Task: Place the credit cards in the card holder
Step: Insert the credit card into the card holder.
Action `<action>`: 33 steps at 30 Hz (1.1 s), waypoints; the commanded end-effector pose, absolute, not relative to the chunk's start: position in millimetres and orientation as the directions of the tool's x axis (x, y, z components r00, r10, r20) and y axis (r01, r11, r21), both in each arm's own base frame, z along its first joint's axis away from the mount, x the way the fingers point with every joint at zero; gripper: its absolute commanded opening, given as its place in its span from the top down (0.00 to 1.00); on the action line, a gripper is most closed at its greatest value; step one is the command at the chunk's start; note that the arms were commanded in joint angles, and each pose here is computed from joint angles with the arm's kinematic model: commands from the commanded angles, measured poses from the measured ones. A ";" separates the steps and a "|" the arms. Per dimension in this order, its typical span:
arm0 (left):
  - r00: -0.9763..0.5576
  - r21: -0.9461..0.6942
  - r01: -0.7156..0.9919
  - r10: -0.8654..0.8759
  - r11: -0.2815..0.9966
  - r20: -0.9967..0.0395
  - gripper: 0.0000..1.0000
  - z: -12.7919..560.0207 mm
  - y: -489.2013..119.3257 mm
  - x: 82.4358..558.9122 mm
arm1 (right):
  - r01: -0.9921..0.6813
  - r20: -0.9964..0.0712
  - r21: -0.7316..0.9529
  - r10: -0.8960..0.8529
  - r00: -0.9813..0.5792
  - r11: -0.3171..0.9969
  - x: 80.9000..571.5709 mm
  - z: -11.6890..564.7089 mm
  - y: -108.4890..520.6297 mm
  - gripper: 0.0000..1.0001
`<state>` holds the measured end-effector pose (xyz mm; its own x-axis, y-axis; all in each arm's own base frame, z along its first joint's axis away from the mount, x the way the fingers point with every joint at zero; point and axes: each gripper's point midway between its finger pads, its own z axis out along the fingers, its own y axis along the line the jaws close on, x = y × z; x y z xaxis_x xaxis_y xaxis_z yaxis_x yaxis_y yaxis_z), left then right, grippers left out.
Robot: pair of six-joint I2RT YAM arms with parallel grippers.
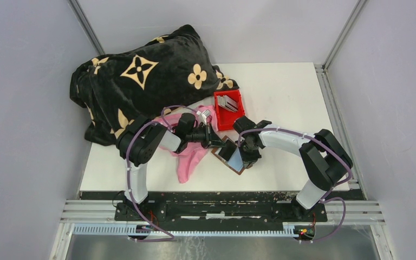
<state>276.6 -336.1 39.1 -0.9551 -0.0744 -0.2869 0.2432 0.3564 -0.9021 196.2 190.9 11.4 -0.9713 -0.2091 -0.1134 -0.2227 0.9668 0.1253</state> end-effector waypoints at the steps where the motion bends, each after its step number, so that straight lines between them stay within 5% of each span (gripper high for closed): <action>1: -0.934 -0.886 0.328 -0.030 0.329 -0.356 0.97 45.0 -340.3 282.5 | -0.225 -0.114 -0.002 -0.224 -0.968 0.974 203.1 -12.1 163.3 0.87; 33: -0.924 -0.861 0.360 0.009 0.360 -0.382 0.97 37.4 -347.7 271.8 | -0.229 -0.108 0.019 -0.226 -0.968 0.973 201.6 -12.1 166.6 0.87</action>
<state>269.5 -339.8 31.5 -0.9440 0.0017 -0.3300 0.3063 0.3767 -0.8742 196.1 191.0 11.4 -0.9721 -0.2090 -0.1069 -0.2226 0.9652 0.1372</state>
